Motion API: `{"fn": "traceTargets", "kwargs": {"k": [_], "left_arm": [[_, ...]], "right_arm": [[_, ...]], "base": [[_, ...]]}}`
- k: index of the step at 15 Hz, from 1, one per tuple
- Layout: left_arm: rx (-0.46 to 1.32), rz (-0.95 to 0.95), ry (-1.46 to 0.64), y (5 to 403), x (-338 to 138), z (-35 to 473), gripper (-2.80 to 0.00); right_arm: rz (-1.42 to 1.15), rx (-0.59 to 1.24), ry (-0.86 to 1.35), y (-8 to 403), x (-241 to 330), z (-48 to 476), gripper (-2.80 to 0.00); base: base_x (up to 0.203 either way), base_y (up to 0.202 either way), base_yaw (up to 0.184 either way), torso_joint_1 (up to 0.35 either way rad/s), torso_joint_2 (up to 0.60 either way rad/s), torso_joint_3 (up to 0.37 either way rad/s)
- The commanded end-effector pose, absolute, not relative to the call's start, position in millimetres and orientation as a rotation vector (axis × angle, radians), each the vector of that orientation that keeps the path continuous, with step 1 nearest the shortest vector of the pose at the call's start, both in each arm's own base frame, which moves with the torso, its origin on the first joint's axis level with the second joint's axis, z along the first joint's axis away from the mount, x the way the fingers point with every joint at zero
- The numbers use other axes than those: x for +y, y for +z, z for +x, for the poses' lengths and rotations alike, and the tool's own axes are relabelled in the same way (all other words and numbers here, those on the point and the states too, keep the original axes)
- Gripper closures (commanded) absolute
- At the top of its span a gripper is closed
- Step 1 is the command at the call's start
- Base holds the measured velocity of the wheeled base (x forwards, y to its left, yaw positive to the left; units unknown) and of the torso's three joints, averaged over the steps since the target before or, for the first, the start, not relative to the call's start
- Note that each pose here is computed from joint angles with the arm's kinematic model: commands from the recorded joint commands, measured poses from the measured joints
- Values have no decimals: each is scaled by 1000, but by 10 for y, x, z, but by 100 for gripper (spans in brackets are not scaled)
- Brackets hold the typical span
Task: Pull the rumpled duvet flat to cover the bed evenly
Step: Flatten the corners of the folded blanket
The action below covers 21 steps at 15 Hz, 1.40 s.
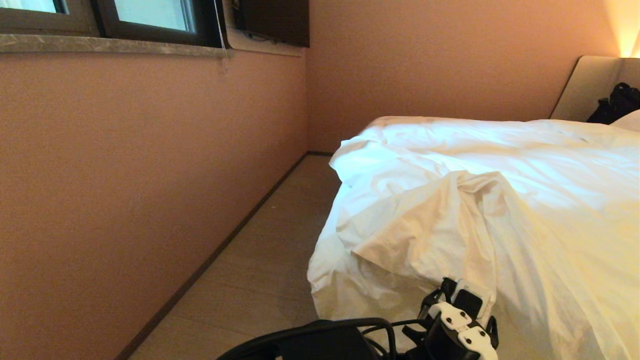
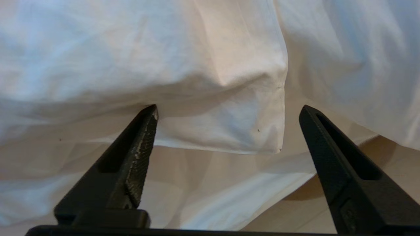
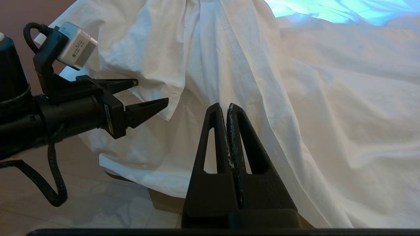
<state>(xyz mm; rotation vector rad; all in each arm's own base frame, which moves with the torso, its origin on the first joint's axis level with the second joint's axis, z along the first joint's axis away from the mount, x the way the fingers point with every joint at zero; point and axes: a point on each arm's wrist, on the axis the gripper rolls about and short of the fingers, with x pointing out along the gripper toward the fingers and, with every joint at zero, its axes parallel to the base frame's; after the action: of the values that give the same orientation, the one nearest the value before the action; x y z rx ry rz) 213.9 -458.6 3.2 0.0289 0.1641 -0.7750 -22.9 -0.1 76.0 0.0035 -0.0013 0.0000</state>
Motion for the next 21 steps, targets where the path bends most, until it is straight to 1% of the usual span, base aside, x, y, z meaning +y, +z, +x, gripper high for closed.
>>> {"fn": "traceTargets", "kwargs": {"k": [1, 5, 12, 17, 21], "left_arm": [[162, 31, -755, -27, -4620, 2117, -280], [112, 30, -657, -75, -4723, 2185, -280], [97, 30, -618, -72, -4736, 2218, -280], [63, 1, -521, -16, -4743, 2378, -280], [48, 22, -490, -43, -4748, 2420, -280]], "right_arm": [[3, -2, 1, 759, -1, -229, 0], [3, -2, 0, 759, -1, -229, 0], [3, -2, 0, 759, -1, -229, 0], [3, -2, 0, 759, -1, -229, 0], [3, -2, 1, 759, -1, -229, 0]], "base": [[0, 0, 0, 0, 0, 0], [0, 0, 0, 0, 0, 0], [0, 0, 0, 0, 0, 0], [0, 0, 0, 0, 0, 0], [0, 0, 0, 0, 0, 0]]}}
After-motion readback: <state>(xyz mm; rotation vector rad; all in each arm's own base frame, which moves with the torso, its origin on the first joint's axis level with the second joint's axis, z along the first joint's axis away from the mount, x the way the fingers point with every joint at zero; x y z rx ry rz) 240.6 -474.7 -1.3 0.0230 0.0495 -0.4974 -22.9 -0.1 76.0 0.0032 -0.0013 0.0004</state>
